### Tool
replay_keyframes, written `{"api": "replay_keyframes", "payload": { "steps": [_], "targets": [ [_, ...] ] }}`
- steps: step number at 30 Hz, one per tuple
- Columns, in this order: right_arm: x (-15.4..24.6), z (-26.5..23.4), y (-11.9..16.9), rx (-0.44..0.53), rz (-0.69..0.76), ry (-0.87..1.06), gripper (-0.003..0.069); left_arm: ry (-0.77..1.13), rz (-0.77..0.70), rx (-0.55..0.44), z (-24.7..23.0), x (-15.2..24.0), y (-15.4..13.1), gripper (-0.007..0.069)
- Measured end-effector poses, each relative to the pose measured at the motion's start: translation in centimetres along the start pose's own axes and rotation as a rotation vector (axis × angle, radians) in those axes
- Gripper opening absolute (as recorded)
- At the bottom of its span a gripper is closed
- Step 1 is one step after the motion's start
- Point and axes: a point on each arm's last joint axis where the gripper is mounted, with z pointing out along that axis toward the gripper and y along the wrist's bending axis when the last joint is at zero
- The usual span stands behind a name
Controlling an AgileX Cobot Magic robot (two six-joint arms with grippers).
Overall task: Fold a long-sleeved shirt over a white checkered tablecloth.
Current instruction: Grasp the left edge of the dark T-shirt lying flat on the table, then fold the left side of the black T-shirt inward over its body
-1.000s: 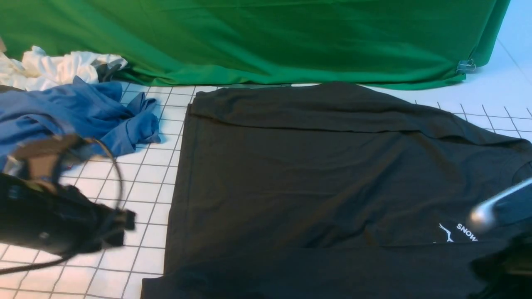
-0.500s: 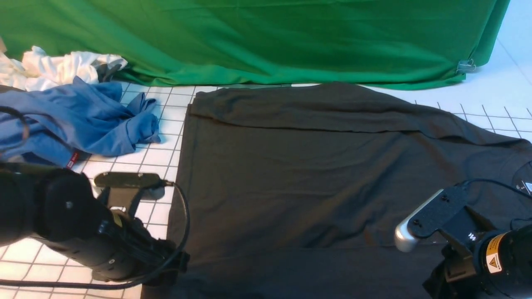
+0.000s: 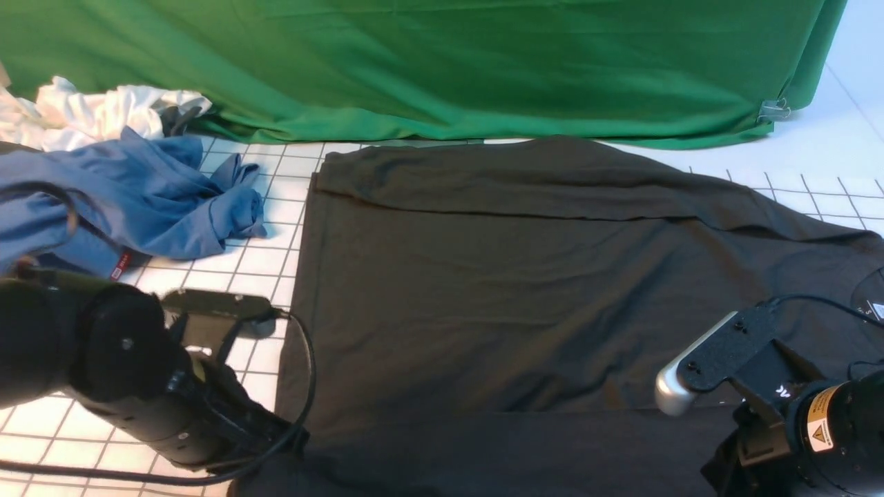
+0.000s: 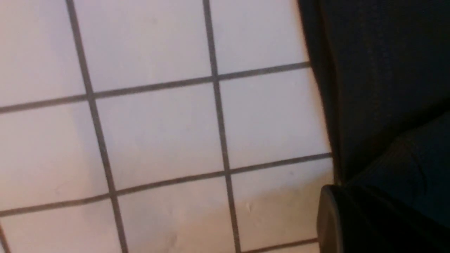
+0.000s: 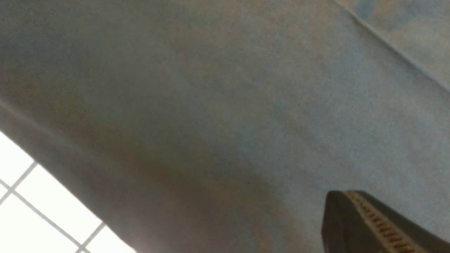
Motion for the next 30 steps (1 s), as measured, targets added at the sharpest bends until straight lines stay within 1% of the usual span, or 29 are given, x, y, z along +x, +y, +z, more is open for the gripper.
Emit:
{"api": "replay_keyframes", "payload": {
  "steps": [6, 9, 12, 15, 16, 17, 19, 21, 24, 27, 30],
  "targets": [
    [0.0, 0.0, 0.0, 0.0, 0.001, 0.0, 0.0016, -0.161, 0.1, 0.018, -5.2, -1.2, -0.7, -0.0027],
    [-0.1, -0.1, 0.0, 0.002, -0.001, -0.003, 0.0016, -0.296, 0.182, 0.007, -8.1, -3.3, -1.1, -0.0027],
    [-0.4, -0.3, -0.2, 0.006, 0.0, -0.011, 0.0019, -0.356, 0.232, -0.027, -9.1, -5.3, -1.3, -0.0027],
    [-0.8, -0.9, -0.8, 0.022, 0.018, -0.037, 0.0022, -0.39, 0.291, -0.084, -9.3, -8.3, -1.3, -0.0026],
    [-0.8, -1.0, -0.9, 0.026, 0.024, -0.04, 0.0022, -0.392, 0.291, -0.084, -9.3, -8.5, -1.3, -0.0026],
    [-0.8, -1.5, -1.3, 0.038, 0.043, -0.062, 0.0022, -0.397, 0.316, -0.11, -8.8, -10.3, -1.4, -0.0026],
    [-0.7, -1.7, -1.5, 0.044, 0.052, -0.069, 0.0022, -0.397, 0.325, -0.119, -8.3, -11.3, -1.4, -0.0026],
    [-0.6, -2.3, -2.0, 0.059, 0.083, -0.092, 0.0027, -0.381, 0.347, -0.143, -6.6, -13.8, -1.4, -0.0026],
    [-0.5, -2.8, -2.2, 0.068, 0.099, -0.113, 0.0031, -0.343, 0.36, -0.164, -3.7, -16.2, -1.3, -0.0026],
    [-0.4, -3.1, -2.2, 0.071, 0.103, -0.123, 0.0035, -0.296, 0.35, -0.185, -1.0, -17.8, -1.1, -0.0023],
    [-0.4, -3.1, -2.2, 0.072, 0.103, -0.128, 0.0039, -0.228, 0.306, -0.225, 2.0, -19.4, -0.6, -0.0007]
  ]
}}
